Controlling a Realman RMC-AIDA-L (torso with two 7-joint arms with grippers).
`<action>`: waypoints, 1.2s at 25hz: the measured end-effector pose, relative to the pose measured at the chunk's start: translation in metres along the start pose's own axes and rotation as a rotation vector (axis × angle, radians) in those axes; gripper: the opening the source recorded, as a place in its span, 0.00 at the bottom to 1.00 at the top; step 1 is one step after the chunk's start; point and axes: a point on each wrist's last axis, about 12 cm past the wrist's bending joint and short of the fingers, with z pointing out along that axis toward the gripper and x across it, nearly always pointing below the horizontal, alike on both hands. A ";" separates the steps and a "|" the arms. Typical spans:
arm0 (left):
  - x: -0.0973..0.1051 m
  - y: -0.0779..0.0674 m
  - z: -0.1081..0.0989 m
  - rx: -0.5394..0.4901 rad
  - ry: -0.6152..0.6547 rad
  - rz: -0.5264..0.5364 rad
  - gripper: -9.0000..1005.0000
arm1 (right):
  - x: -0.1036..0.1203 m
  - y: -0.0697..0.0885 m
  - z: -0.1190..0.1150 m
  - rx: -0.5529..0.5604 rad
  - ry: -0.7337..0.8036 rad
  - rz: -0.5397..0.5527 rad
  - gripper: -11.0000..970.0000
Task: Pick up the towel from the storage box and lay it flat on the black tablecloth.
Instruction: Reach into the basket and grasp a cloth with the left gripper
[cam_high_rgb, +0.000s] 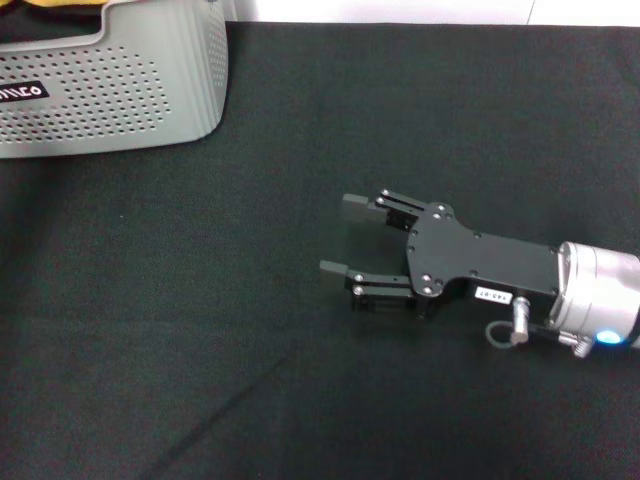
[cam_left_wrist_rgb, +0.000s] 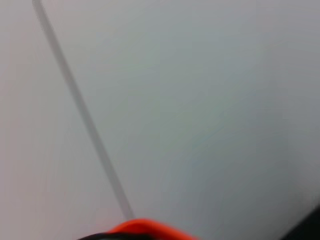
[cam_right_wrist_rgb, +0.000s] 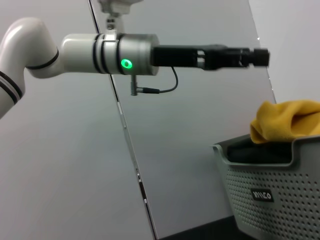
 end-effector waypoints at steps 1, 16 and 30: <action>-0.001 0.001 0.005 -0.048 0.026 0.018 0.51 | 0.002 0.001 -0.002 0.005 -0.001 0.002 0.89; 0.020 -0.004 0.028 -0.212 0.315 0.076 0.47 | 0.009 0.006 -0.022 0.071 -0.060 0.029 0.89; 0.030 -0.004 0.039 -0.185 0.365 0.064 0.15 | 0.009 0.004 -0.021 0.076 -0.056 0.025 0.88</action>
